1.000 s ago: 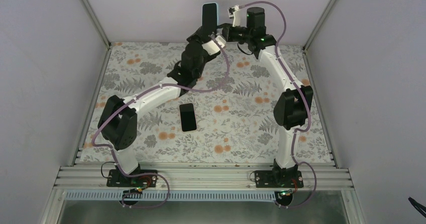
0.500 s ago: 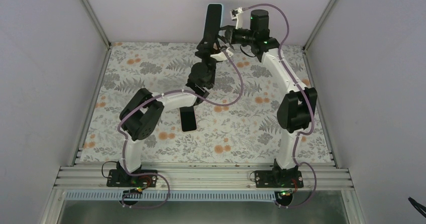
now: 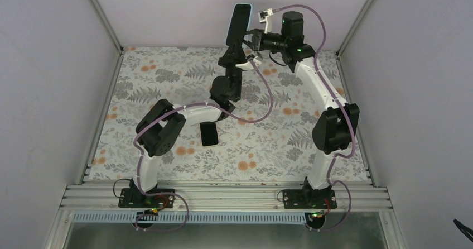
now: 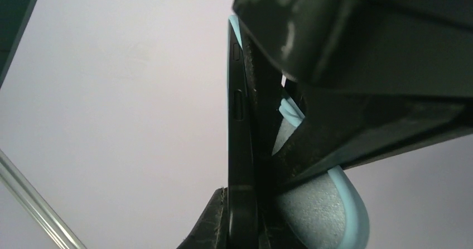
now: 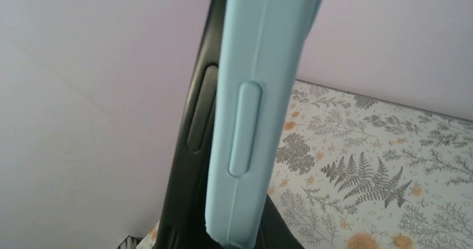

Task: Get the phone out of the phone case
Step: Remove the phone case from the phone, then place the phone case at the center of the board, then place the phone at the center of the board.

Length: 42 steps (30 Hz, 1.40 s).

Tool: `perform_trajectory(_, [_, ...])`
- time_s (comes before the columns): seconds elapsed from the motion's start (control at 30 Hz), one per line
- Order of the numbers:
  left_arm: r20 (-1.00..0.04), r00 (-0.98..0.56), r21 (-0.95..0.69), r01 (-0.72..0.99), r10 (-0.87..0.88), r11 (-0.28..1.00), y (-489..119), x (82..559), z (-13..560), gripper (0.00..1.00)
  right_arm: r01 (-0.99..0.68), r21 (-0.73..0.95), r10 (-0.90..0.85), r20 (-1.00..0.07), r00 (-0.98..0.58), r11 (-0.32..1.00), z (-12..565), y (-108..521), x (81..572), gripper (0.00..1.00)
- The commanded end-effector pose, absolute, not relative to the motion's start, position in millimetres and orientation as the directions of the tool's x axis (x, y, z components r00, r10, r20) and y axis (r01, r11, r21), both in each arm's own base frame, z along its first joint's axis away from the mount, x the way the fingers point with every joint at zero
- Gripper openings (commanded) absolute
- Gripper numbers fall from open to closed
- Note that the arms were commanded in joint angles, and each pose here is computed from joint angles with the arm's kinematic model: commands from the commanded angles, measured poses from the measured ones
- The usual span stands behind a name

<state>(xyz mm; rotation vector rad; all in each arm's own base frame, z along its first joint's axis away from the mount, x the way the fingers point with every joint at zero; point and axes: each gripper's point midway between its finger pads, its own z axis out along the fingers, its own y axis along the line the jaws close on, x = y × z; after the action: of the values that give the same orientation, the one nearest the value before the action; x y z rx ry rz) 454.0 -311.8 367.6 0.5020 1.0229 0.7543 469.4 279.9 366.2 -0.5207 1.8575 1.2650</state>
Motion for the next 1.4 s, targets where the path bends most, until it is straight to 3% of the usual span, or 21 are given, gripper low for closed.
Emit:
perform_trajectory(0.0, [-0.639, 0.296, 0.559, -0.455, 0.71, 0.693, -262.8, 441.3, 410.3, 0.02, -0.694, 0.609, 0.021, -0.757, -0.653, 0.383, 352.2, 279.4, 441.1, 0.03])
perform_trajectory(0.23, [-0.643, 0.317, 0.6, -0.357, 0.697, 0.716, -272.8, 420.1, 420.3, 0.02, -0.519, 0.307, -0.059, -0.816, -0.574, 0.798, 315.7, 220.5, 501.2, 0.03])
perform_trajectory(0.4, [-0.57, 0.217, 0.752, -0.252, 0.792, 0.61, -271.0, 420.2, 405.0, 0.02, -0.34, 0.094, -0.124, -0.815, -0.565, 0.936, 289.7, 147.9, 515.9, 0.03])
perform_trajectory(0.5, [-0.467, 0.19, 0.837, -0.221, 0.863, 0.501, -261.2, 408.8, 381.8, 0.02, -0.327, 0.061, -0.163, -0.773, -0.613, 0.943, 270.6, 126.3, 513.3, 0.03])
perform_trajectory(0.7, [-0.421, 0.116, 0.893, -0.119, 0.899, 0.434, -222.2, 381.1, 343.6, 0.02, -0.398, 0.106, -0.228, -0.675, -0.702, 0.911, 228.8, 117.1, 490.9, 0.03])
perform_trajectory(1.03, [-0.224, -0.103, 0.973, 0.024, 0.969, 0.228, -119.0, 346.4, 212.2, 0.03, -0.542, 0.484, -0.43, -0.33, -0.84, 0.687, 118.5, 148.7, 384.6, 0.03])
perform_trajectory(1.37, [-0.114, -0.181, 0.983, 0.119, 0.977, 0.136, -78.5, 321.9, 127.7, 0.04, -0.486, 0.5, -0.458, -0.189, -0.869, 0.717, 59.8, 139.4, 372.8, 0.04])
